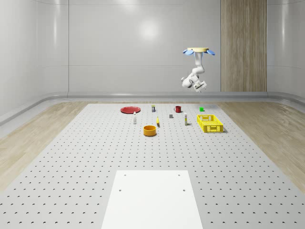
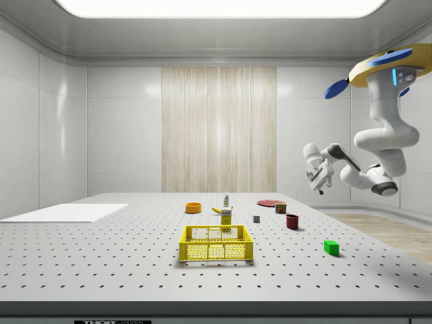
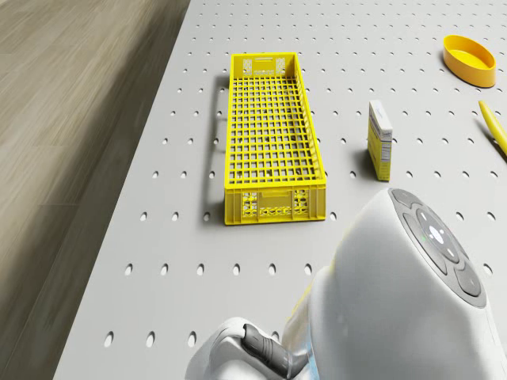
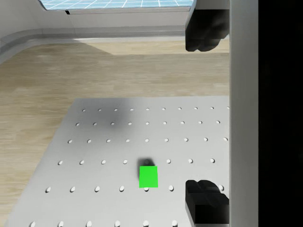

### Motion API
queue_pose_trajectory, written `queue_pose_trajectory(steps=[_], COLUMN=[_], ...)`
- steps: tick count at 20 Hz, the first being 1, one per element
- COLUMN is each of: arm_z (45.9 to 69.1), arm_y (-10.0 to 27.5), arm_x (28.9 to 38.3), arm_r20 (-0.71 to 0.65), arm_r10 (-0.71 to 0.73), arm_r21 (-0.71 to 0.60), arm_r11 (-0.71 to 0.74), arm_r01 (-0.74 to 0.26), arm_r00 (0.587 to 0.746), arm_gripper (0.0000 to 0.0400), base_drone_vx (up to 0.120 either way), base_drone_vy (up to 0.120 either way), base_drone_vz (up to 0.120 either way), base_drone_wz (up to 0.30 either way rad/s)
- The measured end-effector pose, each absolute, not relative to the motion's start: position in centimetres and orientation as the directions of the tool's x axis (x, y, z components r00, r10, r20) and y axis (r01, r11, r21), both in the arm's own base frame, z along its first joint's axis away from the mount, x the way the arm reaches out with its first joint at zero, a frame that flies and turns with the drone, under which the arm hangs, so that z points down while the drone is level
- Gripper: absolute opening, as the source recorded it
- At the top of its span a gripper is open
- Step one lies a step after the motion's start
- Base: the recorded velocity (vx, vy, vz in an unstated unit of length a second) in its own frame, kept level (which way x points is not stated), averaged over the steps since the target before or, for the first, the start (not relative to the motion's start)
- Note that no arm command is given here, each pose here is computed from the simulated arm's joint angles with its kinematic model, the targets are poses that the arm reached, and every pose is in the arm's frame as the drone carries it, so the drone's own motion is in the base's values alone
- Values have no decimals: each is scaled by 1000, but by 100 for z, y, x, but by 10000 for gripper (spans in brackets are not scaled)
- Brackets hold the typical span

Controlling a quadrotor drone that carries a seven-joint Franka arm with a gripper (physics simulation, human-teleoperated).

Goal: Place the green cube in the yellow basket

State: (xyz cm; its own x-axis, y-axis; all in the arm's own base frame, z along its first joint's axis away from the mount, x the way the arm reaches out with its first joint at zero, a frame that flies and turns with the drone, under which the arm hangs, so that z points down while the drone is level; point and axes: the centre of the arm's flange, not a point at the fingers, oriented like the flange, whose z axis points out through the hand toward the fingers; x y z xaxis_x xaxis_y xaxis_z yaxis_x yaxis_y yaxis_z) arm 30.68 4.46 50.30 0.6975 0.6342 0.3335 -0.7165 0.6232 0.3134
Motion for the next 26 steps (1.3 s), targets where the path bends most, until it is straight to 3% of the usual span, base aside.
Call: queue_pose_trajectory(steps=[5, 9, 16, 26], arm_z=[4934, 4916, 4909, 4908], arm_y=[188, 91, 24, 2], arm_x=[3069, 3068, 3068, 3068], arm_r20=[144, 71, 22, 5], arm_r10=[695, 704, 706, 706], arm_r21=[132, 64, 18, 3], arm_r11=[692, 703, 707, 708], arm_r01=[-710, -708, -707, -706], arm_r00=[704, 706, 708, 708], arm_gripper=[400, 400, 400, 400], base_drone_vx=[16, -110, -120, -4], base_drone_vy=[0, 0, 0, 0], base_drone_vz=[-120, -120, -120, -120], base_drone_wz=[0, 0, 0, 0])
